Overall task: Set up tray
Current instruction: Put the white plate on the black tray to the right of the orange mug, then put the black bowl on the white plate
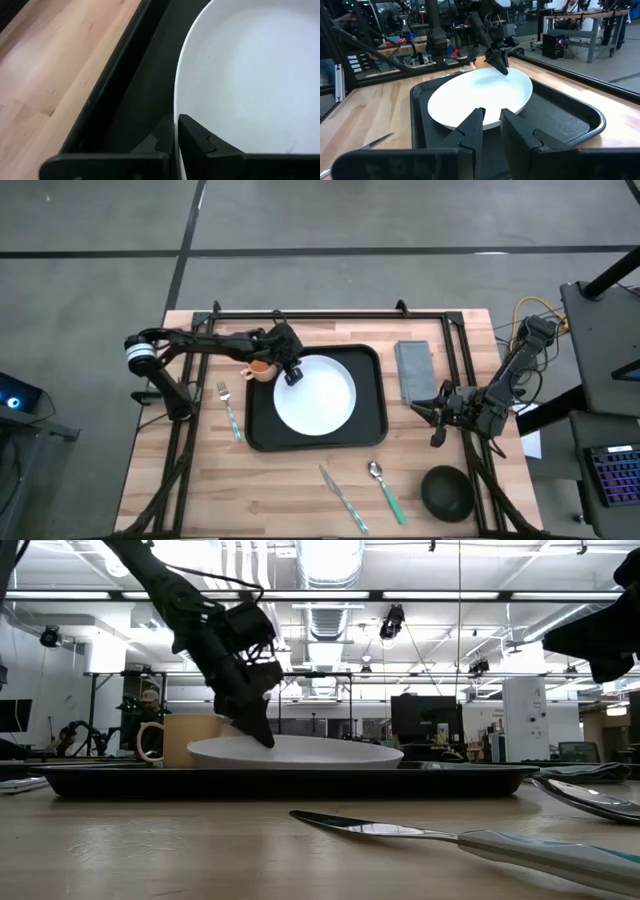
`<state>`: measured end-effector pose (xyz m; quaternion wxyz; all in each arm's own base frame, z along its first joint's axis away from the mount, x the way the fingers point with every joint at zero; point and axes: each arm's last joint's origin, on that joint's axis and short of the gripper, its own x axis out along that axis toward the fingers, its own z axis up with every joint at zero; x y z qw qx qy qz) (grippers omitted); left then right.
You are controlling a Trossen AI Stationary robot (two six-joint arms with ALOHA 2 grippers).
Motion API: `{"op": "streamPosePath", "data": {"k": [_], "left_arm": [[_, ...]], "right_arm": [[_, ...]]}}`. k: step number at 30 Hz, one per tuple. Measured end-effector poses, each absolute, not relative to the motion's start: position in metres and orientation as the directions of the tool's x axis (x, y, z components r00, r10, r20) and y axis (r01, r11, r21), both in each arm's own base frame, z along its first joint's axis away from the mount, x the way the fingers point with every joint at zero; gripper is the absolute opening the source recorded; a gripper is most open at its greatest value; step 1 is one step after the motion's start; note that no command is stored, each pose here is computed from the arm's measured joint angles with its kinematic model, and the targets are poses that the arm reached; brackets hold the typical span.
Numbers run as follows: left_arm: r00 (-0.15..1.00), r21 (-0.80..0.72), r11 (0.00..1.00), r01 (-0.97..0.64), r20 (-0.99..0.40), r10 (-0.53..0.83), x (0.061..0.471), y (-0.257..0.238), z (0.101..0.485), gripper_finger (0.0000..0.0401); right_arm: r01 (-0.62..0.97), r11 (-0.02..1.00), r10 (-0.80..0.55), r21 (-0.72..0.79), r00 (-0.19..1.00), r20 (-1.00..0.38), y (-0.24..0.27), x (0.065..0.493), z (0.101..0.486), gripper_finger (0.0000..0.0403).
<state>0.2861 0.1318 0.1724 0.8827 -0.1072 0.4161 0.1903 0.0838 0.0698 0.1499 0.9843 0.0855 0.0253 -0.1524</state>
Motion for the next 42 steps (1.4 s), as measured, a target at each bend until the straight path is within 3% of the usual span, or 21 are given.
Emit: {"op": "streamPosePath", "data": {"k": [17, 29, 32, 37, 42], "left_arm": [[0.568, 0.001, 0.921, -0.390, -0.787, 0.241, 0.294, 0.135, 0.154, 0.0007], [0.598, 0.079, 0.918, -0.388, -0.736, 0.317, 0.297, 0.138, 0.177, 0.0107], [0.623, 0.068, 0.923, -0.379, -0.719, 0.309, 0.295, 0.132, 0.196, 0.0119], [0.758, 0.054, 0.966, -0.254, -0.610, 0.233, 0.290, 0.091, 0.243, 0.0122], [0.844, 0.044, 0.984, -0.172, -0.509, 0.170, 0.268, 0.049, 0.286, 0.0123]], "right_arm": [[0.304, 0.939, -0.295, 0.161, 0.952, -0.076, 0.070, 0.084, 0.150, 0.0059], [0.295, 0.941, -0.286, 0.168, 0.955, -0.078, 0.070, 0.084, 0.150, 0.0059], [0.235, 0.961, -0.224, 0.148, 0.971, -0.085, 0.072, 0.085, 0.153, 0.0059], [0.042, 0.992, -0.035, 0.118, 0.997, -0.064, 0.084, 0.090, 0.211, 0.0059], [0.041, 0.998, -0.020, 0.052, 0.937, -0.349, 0.090, 0.093, 0.265, 0.0062]]}}
